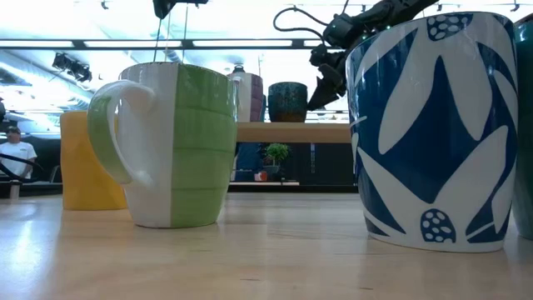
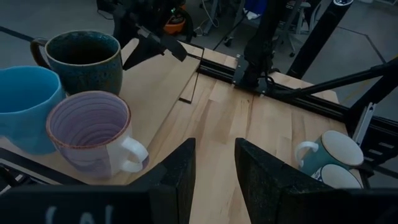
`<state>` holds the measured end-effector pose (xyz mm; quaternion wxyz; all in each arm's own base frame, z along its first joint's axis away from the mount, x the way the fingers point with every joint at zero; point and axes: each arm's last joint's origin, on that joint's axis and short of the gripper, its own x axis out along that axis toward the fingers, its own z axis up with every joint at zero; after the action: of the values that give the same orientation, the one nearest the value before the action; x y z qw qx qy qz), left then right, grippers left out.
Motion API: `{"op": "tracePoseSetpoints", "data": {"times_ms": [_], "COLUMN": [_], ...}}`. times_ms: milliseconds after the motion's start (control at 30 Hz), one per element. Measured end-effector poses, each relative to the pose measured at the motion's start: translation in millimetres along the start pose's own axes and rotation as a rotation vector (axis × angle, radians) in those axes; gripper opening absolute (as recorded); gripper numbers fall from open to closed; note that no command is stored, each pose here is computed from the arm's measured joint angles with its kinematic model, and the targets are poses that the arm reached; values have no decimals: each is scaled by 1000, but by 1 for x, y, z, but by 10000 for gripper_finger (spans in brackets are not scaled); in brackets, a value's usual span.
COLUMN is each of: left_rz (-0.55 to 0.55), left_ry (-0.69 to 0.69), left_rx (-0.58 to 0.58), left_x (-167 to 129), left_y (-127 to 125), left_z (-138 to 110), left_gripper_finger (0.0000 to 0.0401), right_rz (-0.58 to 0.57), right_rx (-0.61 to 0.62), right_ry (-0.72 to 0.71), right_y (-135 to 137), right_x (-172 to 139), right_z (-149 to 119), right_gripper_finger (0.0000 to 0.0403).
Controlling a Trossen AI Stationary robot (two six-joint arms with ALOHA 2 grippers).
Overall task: Place coffee mugs
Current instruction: Put the blue patterned mug on the shelf, then put the yellow mug on the shelf
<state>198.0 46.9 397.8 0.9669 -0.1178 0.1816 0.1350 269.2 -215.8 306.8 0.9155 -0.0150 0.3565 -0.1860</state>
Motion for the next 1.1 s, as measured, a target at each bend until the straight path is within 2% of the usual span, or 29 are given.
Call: {"op": "tracePoseSetpoints", "data": {"times_ms": [100, 200, 367, 533, 667, 867, 1100], "left_rz": [-6, -80, -183, -169, -188, -214, -144], "left_ry": [1, 21, 163, 355, 446, 521, 561], "left_rx": [0, -1, -13, -24, -10, -22, -74], "left_x": [0, 0, -1, -2, -6, -10, 2], "left_y": [0, -2, -4, -4, -10, -24, -44], "left_z": [0, -1, -13, -31, -40, -49, -56], "left_gripper_finger": [118, 118, 118, 118, 118, 118, 118], "right_rz": [-12, 7, 63, 102, 109, 153, 225], "right_rx": [14, 49, 107, 144, 173, 204, 195], "right_ry": [-13, -11, -8, 2, 1, -28, -81], "right_y": [4, 12, 37, 75, 109, 156, 200], "right_x": [-14, -27, -39, -38, -40, -53, -77], "right_z": [4, 6, 12, 20, 26, 36, 47], "right_gripper_finger": [187, 187, 187, 187, 187, 187, 187]}}
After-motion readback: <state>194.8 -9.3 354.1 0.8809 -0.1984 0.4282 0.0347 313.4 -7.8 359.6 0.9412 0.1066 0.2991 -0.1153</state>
